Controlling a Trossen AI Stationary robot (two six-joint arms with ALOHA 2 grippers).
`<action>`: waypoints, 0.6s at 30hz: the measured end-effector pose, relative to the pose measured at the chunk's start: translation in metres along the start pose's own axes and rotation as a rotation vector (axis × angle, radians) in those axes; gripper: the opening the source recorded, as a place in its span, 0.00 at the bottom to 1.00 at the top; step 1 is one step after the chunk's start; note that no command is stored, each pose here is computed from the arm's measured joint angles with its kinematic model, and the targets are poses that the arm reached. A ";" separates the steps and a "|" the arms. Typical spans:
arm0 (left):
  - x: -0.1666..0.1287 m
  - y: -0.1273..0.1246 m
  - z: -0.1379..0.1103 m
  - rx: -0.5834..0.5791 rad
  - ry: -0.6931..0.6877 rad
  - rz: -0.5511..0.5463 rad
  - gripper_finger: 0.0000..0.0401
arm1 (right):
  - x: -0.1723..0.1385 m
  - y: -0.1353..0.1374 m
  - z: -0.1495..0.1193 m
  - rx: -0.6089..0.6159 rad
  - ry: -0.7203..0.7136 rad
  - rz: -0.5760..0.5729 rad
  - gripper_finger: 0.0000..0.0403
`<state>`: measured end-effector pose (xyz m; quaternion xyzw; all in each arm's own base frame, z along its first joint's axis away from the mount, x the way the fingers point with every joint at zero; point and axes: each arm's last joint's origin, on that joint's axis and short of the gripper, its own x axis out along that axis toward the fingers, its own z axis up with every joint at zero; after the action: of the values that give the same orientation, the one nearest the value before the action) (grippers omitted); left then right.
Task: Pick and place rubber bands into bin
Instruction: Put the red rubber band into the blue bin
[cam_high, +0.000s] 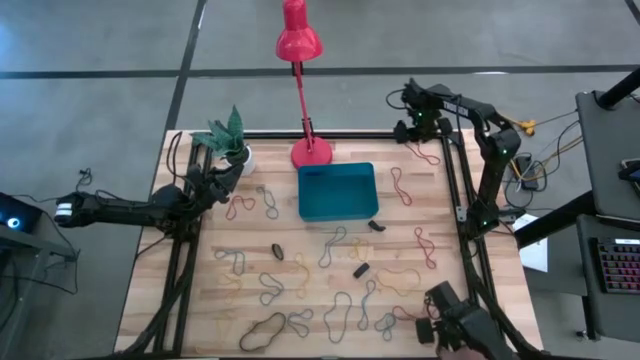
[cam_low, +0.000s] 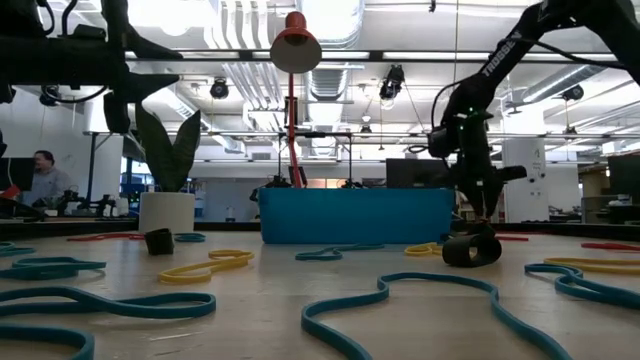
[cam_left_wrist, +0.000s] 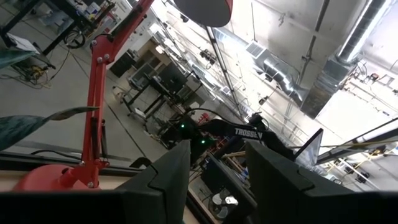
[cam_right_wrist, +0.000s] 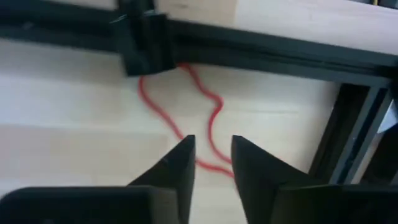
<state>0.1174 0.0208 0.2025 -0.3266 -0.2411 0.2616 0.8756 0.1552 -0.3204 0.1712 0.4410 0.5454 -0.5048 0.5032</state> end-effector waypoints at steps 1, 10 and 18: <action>0.000 0.000 0.000 -0.001 0.000 0.000 0.35 | 0.002 -0.001 0.001 0.005 -0.005 -0.003 0.28; 0.000 0.000 0.000 -0.004 0.000 -0.003 0.35 | 0.027 -0.008 0.010 0.073 0.040 -0.009 0.34; 0.000 0.000 0.000 -0.004 0.000 -0.001 0.35 | 0.033 -0.008 0.010 0.073 0.062 -0.006 0.26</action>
<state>0.1174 0.0208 0.2026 -0.3282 -0.2420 0.2608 0.8751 0.1449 -0.3322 0.1391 0.4730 0.5430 -0.5120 0.4682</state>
